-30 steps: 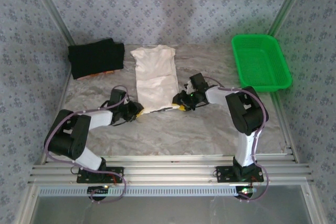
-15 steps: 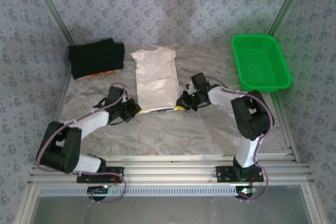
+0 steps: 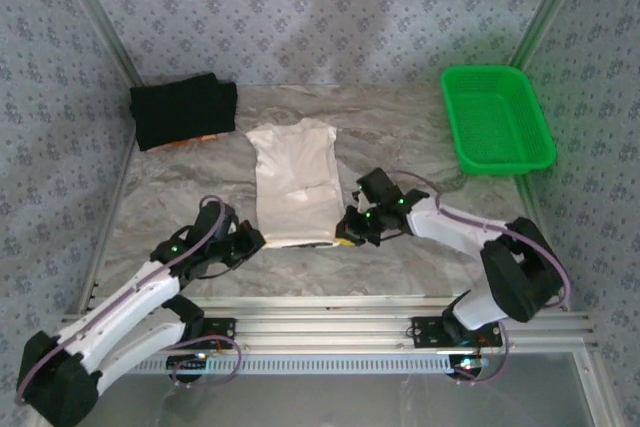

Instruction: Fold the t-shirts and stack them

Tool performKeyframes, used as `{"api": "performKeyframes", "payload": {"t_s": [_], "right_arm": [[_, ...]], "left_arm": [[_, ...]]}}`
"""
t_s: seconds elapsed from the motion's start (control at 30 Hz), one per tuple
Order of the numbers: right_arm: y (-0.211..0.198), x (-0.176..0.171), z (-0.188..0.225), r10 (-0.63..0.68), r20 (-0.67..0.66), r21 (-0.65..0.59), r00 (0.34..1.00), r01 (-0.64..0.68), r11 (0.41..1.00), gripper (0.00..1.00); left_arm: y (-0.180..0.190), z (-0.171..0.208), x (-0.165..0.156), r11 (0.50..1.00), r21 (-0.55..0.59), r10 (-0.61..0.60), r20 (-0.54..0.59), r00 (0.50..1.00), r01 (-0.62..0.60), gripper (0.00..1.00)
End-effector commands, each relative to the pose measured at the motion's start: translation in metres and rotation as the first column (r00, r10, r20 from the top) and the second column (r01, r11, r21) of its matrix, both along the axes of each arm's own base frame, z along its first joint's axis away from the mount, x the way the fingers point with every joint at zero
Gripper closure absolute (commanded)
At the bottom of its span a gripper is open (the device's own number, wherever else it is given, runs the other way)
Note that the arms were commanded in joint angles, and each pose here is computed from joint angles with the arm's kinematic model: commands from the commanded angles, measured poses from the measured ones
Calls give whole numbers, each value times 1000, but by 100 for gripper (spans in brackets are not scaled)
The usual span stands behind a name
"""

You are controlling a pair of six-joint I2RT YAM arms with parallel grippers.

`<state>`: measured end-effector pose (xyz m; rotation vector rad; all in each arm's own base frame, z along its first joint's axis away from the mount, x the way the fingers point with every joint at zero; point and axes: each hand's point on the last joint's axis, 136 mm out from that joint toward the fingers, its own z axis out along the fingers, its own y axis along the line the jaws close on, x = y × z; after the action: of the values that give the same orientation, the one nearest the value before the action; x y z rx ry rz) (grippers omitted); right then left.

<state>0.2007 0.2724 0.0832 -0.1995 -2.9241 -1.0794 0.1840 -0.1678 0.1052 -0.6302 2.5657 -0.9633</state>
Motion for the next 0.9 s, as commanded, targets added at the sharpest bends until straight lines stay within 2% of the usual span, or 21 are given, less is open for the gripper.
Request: {"api": "performKeyframes", "payload": {"t_s": [0.0, 0.13, 0.3, 0.5, 0.87], "right_arm": [[-12, -27, -6, -57, -33, -89, 998, 54, 995, 100], [-12, -40, 2, -71, -6, -98, 997, 70, 993, 100], [-18, -34, 26, -78, 48, -111, 996, 83, 990, 100], [-10, -11, 70, -49, 120, -92, 992, 60, 994, 100], [-6, 57, 100, -42, 149, -77, 988, 54, 996, 100]], "left_arm": [[16, -11, -19, 996, 54, 70, -61, 996, -67, 100], [11, -6, -26, 997, 68, 41, -62, 997, -36, 100], [20, 24, -21, 994, 90, 60, -7, 998, -59, 100], [12, 64, 1, 995, 88, 34, 46, 998, -38, 100], [19, 88, 53, 998, 39, 56, 37, 998, -58, 100]]}}
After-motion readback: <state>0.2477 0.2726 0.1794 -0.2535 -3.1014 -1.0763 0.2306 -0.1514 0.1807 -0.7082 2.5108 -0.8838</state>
